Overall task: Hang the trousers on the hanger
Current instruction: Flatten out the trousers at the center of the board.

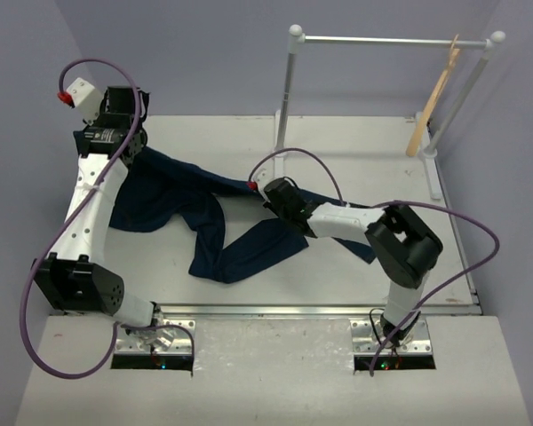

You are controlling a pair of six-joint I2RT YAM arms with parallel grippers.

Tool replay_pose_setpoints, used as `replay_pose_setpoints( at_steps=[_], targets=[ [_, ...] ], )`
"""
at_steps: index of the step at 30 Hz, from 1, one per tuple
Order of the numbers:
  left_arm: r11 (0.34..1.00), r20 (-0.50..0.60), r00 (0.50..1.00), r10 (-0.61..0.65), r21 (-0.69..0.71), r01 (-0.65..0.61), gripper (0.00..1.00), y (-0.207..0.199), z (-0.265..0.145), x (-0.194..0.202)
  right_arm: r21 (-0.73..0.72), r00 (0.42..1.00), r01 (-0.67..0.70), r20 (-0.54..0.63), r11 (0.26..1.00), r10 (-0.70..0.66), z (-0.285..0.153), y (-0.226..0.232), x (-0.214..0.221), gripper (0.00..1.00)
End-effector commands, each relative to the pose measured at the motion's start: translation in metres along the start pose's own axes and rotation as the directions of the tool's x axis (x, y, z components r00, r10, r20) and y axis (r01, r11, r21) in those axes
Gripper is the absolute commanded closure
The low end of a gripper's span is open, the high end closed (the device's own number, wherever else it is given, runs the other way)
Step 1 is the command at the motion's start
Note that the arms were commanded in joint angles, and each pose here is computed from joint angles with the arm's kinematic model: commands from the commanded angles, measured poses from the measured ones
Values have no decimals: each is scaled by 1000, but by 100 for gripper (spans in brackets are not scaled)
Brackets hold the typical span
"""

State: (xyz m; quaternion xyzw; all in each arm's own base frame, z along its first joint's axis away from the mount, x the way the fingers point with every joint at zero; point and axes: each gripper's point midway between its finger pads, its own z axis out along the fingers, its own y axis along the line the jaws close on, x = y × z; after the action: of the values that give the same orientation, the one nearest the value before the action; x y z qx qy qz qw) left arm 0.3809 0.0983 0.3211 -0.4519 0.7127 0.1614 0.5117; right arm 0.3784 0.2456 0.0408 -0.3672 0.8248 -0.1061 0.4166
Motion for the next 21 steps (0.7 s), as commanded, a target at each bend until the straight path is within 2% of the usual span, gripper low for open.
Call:
replay_pose_setpoints(
  at_steps=[1,7,12,18,21],
  targets=[
    [996,107,990,-92,20,90,100,11,-15,-34,64,994,-9,108,998,2,-39,-42,-36,100],
    [998,109,992,-63,9,63,100,2,-3,-30,50,989,52,136,997,-58,-35,-74,-68,100],
    [998,123,991,-53,-21,56,96,-18,20,-29,60,995,47,85,997,-52,1,-116,-73,100],
    [998,69,997,-23,-64,28,100,-61,79,12,33,993,116,28,993,-116,59,-115,-63,100],
    [995,89,996,-8,-98,17,100,-82,108,19,28,994,106,12,994,-106,81,-117,-59,99]
  ],
)
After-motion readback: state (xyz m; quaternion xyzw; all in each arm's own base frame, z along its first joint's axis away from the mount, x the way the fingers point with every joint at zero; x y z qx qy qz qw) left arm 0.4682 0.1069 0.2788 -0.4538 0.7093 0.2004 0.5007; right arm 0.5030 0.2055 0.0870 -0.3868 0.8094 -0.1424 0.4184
